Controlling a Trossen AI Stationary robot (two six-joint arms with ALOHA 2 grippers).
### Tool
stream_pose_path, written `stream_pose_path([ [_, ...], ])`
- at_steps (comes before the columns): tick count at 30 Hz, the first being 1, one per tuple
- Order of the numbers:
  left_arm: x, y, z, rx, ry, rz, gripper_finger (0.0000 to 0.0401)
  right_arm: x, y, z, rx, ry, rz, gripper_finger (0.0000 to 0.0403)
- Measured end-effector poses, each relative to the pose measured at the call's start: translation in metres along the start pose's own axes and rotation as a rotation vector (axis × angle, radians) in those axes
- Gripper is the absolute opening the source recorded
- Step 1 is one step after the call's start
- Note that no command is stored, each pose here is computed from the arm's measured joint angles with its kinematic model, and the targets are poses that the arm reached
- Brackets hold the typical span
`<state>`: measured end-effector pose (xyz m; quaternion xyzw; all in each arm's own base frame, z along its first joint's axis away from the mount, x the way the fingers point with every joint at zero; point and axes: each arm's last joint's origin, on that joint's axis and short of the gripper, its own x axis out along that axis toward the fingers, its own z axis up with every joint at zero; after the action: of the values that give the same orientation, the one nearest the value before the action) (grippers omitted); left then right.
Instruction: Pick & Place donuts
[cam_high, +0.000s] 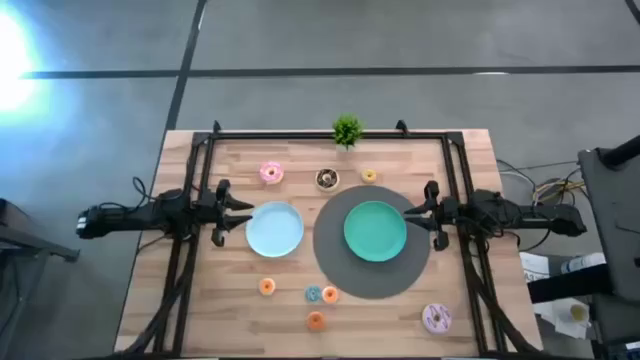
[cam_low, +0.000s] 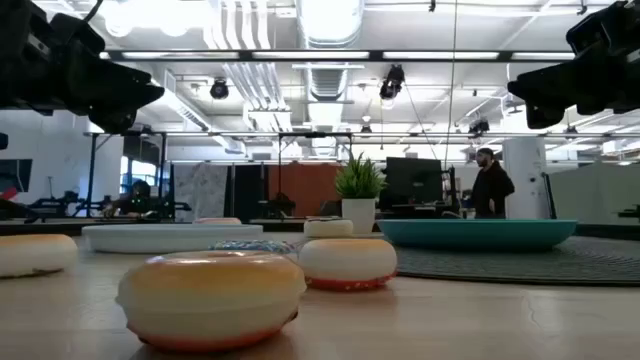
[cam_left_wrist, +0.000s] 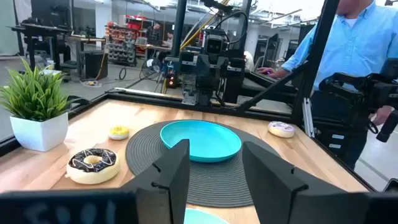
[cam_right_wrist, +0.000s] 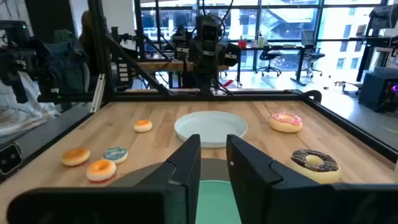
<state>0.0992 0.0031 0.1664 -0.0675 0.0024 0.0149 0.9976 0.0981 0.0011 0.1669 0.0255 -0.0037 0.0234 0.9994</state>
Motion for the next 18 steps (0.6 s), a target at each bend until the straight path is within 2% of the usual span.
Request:
stream_pose_path([
  [11, 0.0, 0.0, 0.0, 0.0, 0.0, 0.0, 0.0123, 0.0, 0.0, 0.0, 0.0, 0.0, 0.0, 0.0086],
  [18, 0.0, 0.0, -0.0001, 0.0, 0.0, 0.0, 0.0123, 0.0, 0.0, 0.0, 0.0, 0.0, 0.0, 0.008],
])
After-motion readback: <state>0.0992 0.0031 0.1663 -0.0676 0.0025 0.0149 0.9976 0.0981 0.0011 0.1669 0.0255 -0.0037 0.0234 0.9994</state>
